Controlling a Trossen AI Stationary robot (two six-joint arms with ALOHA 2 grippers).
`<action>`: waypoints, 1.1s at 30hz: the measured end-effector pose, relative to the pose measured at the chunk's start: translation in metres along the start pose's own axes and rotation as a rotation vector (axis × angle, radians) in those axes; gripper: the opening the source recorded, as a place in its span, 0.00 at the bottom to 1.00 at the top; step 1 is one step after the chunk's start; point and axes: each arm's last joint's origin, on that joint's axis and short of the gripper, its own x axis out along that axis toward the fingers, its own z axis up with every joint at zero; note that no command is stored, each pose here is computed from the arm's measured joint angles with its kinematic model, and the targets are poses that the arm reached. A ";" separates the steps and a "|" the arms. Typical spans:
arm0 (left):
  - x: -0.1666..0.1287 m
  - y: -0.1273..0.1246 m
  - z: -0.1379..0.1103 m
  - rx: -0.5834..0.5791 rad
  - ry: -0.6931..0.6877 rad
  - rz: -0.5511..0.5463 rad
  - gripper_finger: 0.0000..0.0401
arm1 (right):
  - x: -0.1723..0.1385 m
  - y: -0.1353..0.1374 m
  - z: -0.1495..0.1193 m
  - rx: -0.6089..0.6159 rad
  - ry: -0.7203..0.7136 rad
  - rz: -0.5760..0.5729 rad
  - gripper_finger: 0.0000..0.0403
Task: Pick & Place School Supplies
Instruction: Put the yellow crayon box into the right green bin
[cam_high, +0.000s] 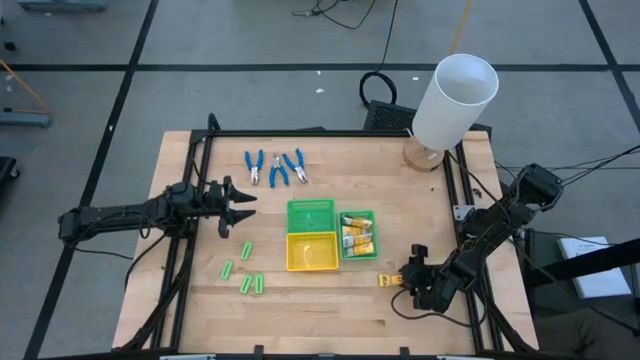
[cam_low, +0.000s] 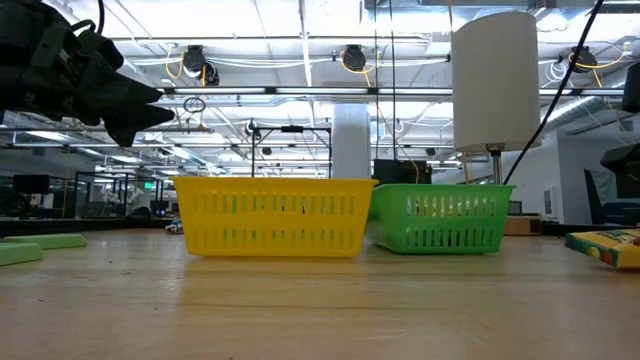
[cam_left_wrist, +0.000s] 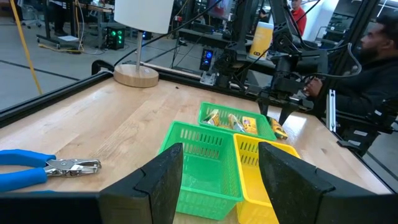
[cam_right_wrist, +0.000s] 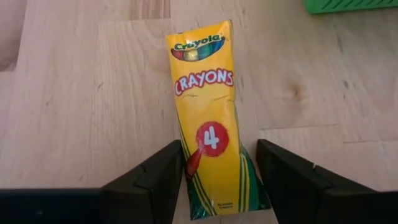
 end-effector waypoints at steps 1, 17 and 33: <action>0.000 0.000 0.000 0.000 0.000 0.000 0.53 | 0.000 0.000 0.000 0.000 0.000 0.000 0.47; 0.000 0.000 0.000 0.000 0.000 0.000 0.53 | 0.000 0.000 0.000 -0.007 -0.014 -0.010 0.40; 0.000 0.000 0.000 0.000 0.000 0.000 0.53 | 0.000 0.000 0.000 -0.008 -0.018 -0.015 0.35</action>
